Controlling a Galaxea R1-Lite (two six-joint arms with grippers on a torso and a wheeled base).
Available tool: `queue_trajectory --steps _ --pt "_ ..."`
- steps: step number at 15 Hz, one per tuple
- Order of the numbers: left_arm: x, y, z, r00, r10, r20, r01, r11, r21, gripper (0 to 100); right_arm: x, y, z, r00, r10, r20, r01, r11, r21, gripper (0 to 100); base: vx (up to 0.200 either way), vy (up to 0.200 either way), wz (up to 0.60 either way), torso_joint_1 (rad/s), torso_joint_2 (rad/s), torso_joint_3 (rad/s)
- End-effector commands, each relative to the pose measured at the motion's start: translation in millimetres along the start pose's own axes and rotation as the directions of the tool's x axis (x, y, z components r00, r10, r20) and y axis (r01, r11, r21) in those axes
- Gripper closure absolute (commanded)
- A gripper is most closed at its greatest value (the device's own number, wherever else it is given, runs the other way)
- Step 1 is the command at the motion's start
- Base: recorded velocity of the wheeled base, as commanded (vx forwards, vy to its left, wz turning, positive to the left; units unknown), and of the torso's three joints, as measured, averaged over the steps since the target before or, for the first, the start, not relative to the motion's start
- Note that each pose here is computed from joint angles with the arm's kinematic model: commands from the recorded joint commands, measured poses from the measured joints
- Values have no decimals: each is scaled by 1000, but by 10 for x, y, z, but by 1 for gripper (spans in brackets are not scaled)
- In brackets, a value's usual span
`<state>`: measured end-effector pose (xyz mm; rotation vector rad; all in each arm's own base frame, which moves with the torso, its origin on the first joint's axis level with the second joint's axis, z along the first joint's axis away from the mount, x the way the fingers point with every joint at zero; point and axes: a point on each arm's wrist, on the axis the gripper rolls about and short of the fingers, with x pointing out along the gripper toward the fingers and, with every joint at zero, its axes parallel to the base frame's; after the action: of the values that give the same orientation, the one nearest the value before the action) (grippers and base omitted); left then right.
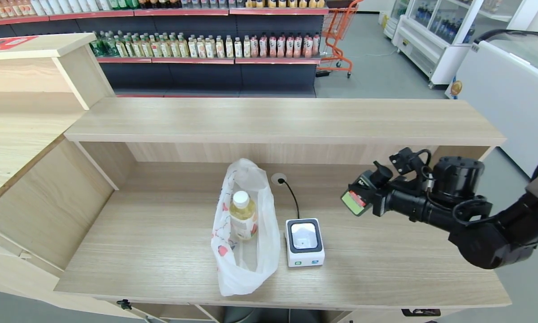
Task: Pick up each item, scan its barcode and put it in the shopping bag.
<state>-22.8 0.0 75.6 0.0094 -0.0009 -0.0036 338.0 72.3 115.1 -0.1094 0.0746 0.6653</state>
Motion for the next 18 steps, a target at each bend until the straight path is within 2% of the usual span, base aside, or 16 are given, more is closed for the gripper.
queue_trajectory --steps 1,3,7,12,18 --pt "0 0 0 1000 2 1 -2 1000 0 0 -310 -17 102 998 -46 37 45 999 10 100 0 0 0 0 0 0" --pt "0 0 0 1000 1 1 -1 1000 -2 0 -463 66 155 998 -42 44 39 997 74 100 0 0 0 0 0 0" --pt "0 0 0 1000 1 1 -1 1000 -2 0 -584 257 319 997 47 58 -60 971 230 100 0 200 0 -3 1 6" --pt "0 0 0 1000 2 1 -2 1000 -2 0 -489 528 306 988 153 2 -149 955 256 100 0 200 0 3 4 1" --pt "0 0 0 1000 1 1 -1 1000 -3 0 -331 864 121 958 277 -77 -249 932 263 100 0 0 0 0 0 0"
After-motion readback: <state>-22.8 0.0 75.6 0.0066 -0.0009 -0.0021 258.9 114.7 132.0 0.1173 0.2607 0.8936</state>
